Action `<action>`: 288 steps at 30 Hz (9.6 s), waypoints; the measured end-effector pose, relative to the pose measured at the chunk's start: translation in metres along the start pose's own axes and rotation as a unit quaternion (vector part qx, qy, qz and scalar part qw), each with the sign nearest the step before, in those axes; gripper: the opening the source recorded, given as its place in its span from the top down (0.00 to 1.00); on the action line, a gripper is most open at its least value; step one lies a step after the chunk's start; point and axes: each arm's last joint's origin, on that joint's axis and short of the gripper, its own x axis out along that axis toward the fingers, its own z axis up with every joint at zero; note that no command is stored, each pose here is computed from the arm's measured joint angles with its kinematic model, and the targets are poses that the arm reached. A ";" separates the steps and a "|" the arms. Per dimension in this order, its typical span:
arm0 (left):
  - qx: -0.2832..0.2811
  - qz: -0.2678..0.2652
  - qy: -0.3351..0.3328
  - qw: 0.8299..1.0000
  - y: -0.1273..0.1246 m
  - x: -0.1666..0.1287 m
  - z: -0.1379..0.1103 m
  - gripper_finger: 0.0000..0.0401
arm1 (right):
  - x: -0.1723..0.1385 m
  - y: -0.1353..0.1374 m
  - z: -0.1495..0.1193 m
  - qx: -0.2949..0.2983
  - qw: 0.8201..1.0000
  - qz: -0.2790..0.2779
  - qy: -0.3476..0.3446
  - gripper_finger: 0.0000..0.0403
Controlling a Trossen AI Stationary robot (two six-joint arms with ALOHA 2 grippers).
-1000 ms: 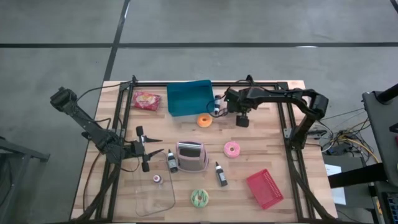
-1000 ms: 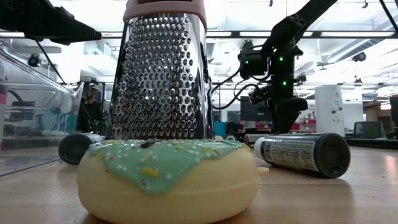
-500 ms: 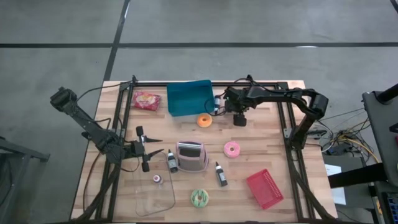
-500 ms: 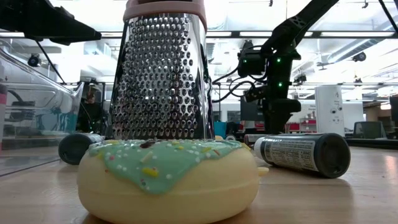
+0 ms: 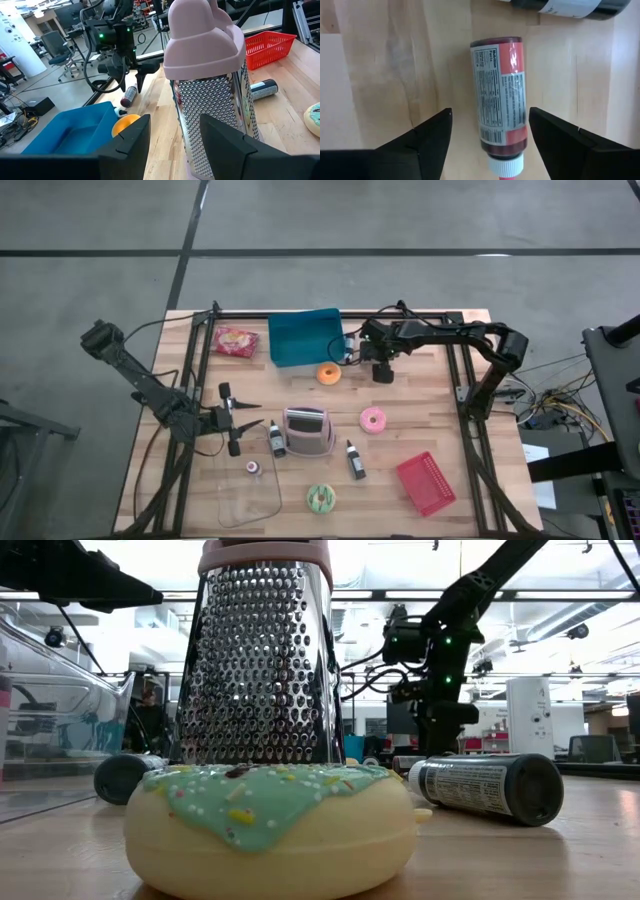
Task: Pick & Place Food Item
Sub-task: Put the pink food coloring bottle into the transparent bin
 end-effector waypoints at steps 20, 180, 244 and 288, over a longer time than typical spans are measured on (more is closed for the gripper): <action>-0.002 0.001 -0.001 1.000 0.000 0.000 0.000 0.57 | 0.007 0.000 -0.006 0.006 1.000 0.016 -0.016 0.42; -0.017 0.038 0.012 0.999 0.179 0.141 0.070 0.65 | -0.165 0.041 0.139 -0.102 0.934 -0.066 -0.337 0.87; -0.005 0.086 -0.422 0.902 0.133 -0.010 0.006 0.68 | -0.183 0.055 0.114 -0.118 0.739 0.073 -0.659 0.45; -0.018 0.011 -0.335 0.942 0.126 0.036 0.009 0.68 | -0.160 0.059 0.112 -0.079 0.811 0.115 -0.568 0.45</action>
